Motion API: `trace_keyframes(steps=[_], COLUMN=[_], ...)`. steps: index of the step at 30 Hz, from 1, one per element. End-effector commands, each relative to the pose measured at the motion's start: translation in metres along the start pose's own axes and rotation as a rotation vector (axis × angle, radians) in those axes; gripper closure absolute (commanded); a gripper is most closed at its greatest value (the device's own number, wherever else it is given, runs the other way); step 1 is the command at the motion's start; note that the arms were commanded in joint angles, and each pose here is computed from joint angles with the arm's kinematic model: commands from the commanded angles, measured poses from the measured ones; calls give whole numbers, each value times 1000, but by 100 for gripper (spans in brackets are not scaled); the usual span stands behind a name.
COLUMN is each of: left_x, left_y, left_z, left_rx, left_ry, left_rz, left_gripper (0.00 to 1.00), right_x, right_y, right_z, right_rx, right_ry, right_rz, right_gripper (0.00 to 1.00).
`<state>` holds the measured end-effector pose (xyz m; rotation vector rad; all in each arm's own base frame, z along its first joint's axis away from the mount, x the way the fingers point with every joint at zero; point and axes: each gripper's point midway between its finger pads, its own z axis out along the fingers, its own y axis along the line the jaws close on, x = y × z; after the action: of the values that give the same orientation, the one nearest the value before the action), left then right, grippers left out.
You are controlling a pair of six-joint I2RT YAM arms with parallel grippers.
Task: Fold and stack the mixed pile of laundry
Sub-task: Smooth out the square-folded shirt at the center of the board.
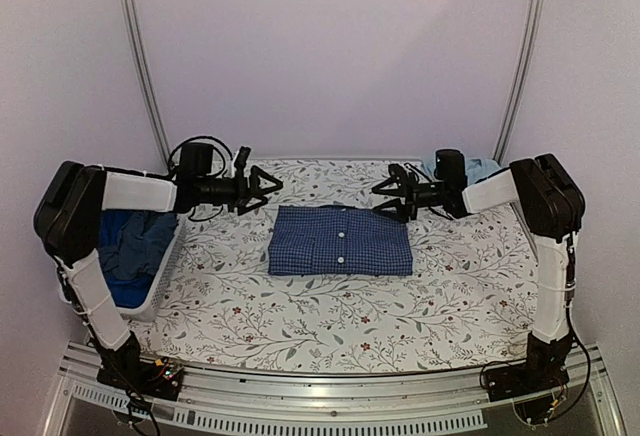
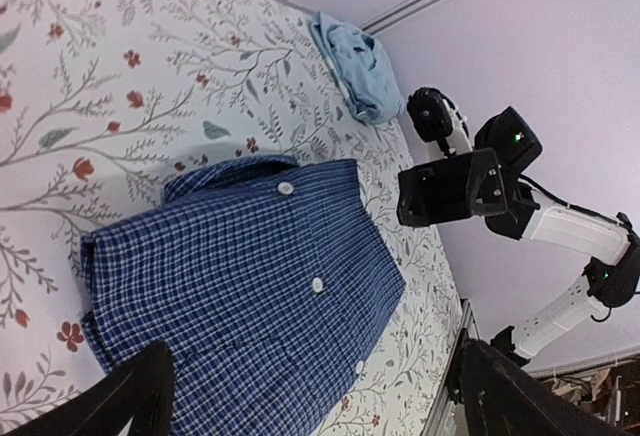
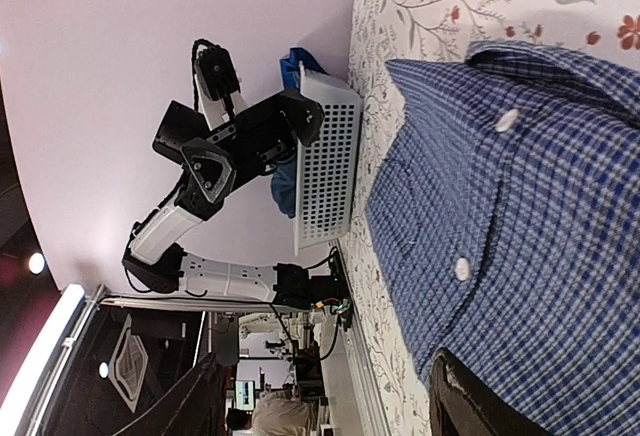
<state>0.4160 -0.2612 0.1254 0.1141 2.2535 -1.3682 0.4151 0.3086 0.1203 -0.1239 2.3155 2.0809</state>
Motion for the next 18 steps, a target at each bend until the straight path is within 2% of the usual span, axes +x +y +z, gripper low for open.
trace_keyframes(steps=[1, 4, 8, 13, 18], left_x=[-4, 21, 63, 117, 165], left_y=[-53, -79, -76, -15, 28], left_z=[-11, 17, 57, 66, 35], left_rx=[-9, 76, 116, 65, -31], left_ry=[33, 110, 198, 257, 252], left_rz=[158, 163, 104, -68, -195], left_gripper=[0, 0, 0, 0, 0], right_x=[48, 72, 81, 101, 137], right_y=[41, 28, -4, -64, -113], right_z=[21, 45, 61, 58, 27], right_rx=[-4, 11, 33, 82, 139], right_ry=[88, 145, 176, 202, 187], right_rz=[-64, -42, 10, 131, 263], right_gripper=[32, 33, 33, 34, 36])
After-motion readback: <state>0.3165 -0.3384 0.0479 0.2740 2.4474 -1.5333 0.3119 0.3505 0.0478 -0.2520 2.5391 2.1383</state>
